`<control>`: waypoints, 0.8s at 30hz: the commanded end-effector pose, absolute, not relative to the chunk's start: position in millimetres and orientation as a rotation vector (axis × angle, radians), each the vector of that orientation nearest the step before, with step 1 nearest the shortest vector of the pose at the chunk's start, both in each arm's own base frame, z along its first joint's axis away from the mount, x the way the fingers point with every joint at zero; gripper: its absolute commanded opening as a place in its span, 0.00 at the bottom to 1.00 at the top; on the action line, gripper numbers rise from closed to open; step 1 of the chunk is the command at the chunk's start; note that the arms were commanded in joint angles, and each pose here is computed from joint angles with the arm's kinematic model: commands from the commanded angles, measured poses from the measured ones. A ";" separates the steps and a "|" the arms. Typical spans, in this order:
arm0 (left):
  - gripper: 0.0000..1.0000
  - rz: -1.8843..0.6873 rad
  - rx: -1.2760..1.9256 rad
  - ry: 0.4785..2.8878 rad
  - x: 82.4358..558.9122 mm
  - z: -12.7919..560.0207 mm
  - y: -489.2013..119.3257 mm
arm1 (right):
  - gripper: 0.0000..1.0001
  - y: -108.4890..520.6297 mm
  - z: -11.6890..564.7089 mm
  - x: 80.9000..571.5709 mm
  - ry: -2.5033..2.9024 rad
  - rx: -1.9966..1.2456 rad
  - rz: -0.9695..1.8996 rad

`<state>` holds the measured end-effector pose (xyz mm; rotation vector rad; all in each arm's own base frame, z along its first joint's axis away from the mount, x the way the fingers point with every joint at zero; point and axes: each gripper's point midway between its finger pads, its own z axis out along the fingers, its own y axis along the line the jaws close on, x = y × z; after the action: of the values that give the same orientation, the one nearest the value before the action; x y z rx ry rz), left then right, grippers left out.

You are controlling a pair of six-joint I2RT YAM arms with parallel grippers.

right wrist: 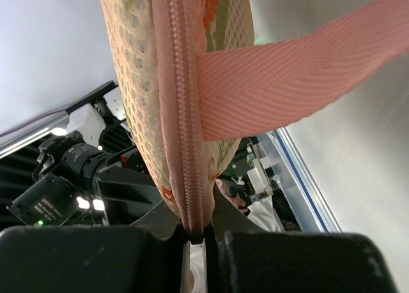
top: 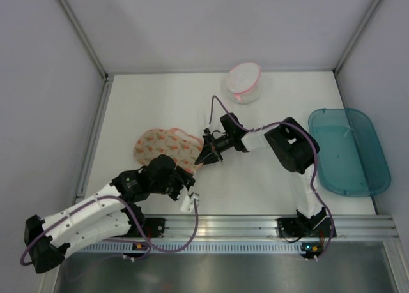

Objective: Place the bra in the laundry bag and zip it closed
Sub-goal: Zip the laundry bag at the center of the board.

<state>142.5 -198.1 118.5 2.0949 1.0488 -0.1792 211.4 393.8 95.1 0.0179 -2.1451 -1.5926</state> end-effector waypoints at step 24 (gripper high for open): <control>0.54 0.246 2.185 0.409 185.8 118.0 -231.4 | 0.00 400.0 109.6 209.1 -2.111 0.023 -1.613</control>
<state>177.7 -223.2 103.3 2.2520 0.4867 0.1651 213.2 395.6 99.1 -0.0346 -2.1253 -1.5756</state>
